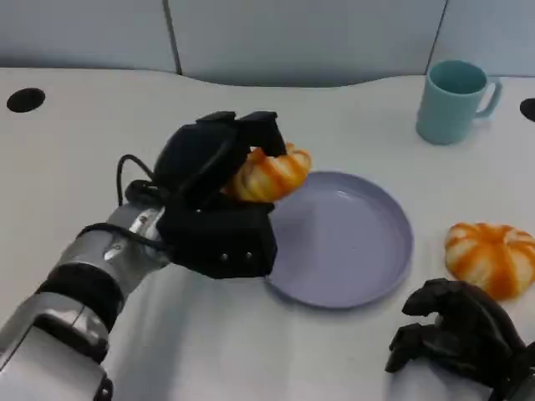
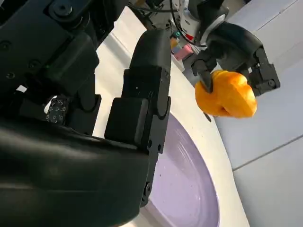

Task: Grasp the bread from the table and place it into the plate.

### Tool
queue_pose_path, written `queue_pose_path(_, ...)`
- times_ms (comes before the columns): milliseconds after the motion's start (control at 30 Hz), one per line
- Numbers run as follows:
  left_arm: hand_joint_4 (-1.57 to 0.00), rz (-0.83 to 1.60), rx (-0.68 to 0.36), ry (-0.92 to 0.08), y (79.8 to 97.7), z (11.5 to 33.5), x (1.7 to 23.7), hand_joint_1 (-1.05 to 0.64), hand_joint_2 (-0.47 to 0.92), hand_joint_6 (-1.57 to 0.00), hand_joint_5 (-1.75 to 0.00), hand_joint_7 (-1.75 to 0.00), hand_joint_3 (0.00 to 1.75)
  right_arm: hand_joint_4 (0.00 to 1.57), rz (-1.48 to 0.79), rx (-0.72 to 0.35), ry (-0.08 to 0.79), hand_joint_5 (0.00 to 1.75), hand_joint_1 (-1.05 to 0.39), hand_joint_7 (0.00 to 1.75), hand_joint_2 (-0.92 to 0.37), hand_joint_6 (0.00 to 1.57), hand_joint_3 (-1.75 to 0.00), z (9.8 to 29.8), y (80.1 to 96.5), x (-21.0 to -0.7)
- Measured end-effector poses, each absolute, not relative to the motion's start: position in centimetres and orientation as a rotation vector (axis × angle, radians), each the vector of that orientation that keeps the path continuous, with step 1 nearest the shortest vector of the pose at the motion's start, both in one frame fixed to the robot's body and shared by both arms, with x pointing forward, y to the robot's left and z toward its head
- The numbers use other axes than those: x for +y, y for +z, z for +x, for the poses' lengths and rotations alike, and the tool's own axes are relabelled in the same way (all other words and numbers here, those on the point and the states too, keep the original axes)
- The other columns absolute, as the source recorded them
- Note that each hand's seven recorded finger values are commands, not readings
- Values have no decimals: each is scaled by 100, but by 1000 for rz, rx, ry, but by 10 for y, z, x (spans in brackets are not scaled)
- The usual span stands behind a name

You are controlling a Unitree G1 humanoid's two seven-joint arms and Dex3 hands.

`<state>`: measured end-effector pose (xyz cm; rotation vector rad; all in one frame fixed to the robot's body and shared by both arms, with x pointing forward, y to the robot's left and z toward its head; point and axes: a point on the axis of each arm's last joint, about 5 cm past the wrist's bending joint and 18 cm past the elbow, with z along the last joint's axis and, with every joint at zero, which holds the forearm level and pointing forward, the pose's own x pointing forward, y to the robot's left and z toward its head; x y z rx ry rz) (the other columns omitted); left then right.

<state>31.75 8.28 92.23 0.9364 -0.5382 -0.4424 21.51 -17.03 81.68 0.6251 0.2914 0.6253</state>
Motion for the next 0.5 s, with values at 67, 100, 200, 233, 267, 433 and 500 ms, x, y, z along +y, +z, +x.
queue_pose_path(67,-95,953,-551,-484,925,318,74,-29,62,-78,-175,-175,115,157,623,294,626,43,-105,22,-34,157,0,215,818,-170)
queue_pose_path(100,-96,969,-564,-499,927,318,71,-31,63,-77,-175,-175,110,157,623,294,627,43,-105,22,-35,157,0,216,818,-169)
queue_pose_path(200,-97,1011,-601,-541,932,319,62,-35,66,-77,-175,-175,109,157,622,291,629,43,-105,21,-35,157,-1,215,818,-169)
queue_pose_path(233,-99,1025,-612,-556,933,319,59,-32,55,-79,-175,-175,124,157,622,290,630,44,-105,21,-36,157,-1,215,818,-168)
queue_pose_path(267,-100,1032,-615,-568,933,319,56,-31,50,-80,-175,-175,130,157,622,289,630,44,-105,21,-36,157,-1,215,818,-168)
queue_pose_path(433,-100,1092,-607,-627,930,316,46,-29,52,-77,-175,-175,125,157,622,287,633,43,-105,21,-35,157,0,215,818,-167)
queue_pose_path(500,-100,1125,-597,-650,926,314,42,-30,54,-78,-175,-175,120,157,622,289,635,43,-105,21,-35,157,0,215,818,-167)
